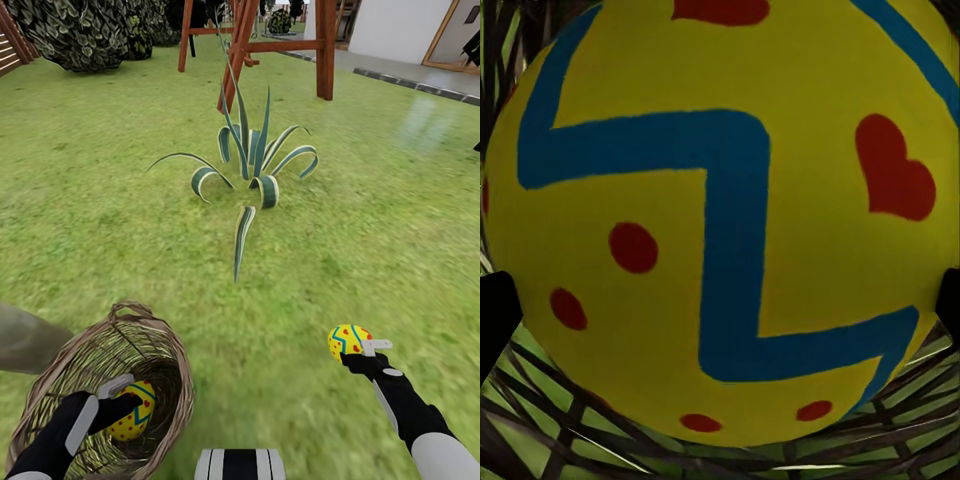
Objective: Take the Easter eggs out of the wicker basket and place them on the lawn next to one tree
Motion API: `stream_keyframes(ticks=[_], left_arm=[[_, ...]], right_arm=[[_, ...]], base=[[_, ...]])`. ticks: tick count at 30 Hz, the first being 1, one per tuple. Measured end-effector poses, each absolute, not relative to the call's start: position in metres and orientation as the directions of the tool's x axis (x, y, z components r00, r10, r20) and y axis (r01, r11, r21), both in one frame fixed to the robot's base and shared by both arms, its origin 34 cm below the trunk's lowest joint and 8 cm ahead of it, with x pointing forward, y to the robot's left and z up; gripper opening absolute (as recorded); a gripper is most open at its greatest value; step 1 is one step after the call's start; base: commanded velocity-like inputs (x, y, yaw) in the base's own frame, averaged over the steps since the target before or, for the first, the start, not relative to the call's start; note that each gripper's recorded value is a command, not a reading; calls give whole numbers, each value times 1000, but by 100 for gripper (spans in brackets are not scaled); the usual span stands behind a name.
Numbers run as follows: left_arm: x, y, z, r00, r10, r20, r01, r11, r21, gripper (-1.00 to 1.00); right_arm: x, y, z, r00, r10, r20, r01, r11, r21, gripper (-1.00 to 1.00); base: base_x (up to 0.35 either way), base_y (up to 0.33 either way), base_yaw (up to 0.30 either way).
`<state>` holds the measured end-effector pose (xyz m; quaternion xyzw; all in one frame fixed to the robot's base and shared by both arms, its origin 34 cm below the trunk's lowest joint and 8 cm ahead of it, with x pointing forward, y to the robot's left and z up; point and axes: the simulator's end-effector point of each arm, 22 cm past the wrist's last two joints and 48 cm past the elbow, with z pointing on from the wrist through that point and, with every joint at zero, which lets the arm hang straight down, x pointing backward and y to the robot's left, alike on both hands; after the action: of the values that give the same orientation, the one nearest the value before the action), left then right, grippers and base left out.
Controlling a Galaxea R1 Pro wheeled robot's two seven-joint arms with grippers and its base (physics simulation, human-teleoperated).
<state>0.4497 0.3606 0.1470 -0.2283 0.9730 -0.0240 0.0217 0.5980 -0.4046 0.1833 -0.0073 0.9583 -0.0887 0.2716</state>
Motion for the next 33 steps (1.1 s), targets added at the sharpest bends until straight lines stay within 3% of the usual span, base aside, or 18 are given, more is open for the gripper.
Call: stream_keyframes(ticks=[2, 3, 33], left_arm=[[450, 360, 147, -898, -438, -34, -436, 899, -51, 100], [450, 360, 147, -899, -437, -34, -435, 899, -50, -100], [451, 359, 148, -906, -422, -37, -420, 906, -42, -100]], right_arm=[[598, -405, 183, -853, -62, -518, 34, 984, -174, -100], [598, -405, 183, -853, -62, -518, 34, 984, -174, -100], [591, -407, 178, -858, -63, -510, 29, 985, -171, -100]], base=[[0, 0, 0], [0, 0, 0], [0, 0, 0]])
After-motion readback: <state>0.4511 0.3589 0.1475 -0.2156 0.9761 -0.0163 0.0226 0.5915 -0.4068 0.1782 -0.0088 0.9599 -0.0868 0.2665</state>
